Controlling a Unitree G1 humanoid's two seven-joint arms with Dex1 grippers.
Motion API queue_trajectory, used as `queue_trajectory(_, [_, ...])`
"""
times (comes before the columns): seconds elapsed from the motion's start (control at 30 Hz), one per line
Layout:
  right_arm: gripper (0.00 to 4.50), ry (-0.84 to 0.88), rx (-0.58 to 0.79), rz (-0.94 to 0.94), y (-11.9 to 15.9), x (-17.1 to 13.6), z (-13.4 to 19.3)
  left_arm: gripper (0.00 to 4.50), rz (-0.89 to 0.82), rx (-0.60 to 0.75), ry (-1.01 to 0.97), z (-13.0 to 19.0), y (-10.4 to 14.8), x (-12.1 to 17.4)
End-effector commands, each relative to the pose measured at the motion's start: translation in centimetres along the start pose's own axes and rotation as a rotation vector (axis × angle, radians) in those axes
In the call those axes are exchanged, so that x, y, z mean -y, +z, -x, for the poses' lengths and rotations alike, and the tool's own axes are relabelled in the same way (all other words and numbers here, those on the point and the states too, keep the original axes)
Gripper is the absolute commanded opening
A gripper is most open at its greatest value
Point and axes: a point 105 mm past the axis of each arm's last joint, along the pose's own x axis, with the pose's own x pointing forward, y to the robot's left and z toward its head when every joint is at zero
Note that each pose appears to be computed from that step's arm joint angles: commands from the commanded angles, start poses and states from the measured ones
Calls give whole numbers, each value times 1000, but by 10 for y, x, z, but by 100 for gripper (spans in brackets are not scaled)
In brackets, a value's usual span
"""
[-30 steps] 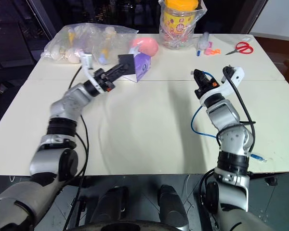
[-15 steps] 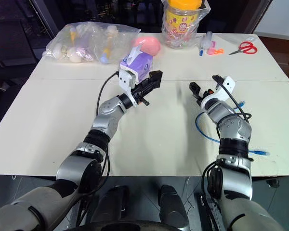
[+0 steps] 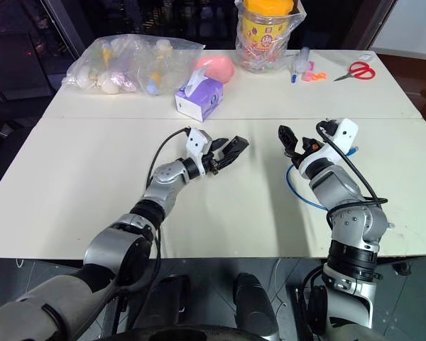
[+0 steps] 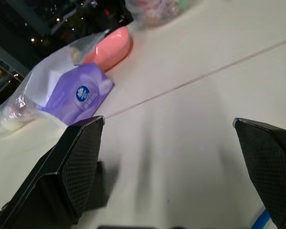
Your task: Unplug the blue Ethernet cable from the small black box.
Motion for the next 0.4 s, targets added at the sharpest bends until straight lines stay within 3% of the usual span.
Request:
queue_trajectory(0.03, [450, 39, 66, 47, 20, -8, 9, 322, -72, 58, -22, 8, 22, -9])
queue_trajectory(0.4, [450, 124, 23, 181, 17, -11, 36, 322, -35, -20, -29, 79, 53, -27])
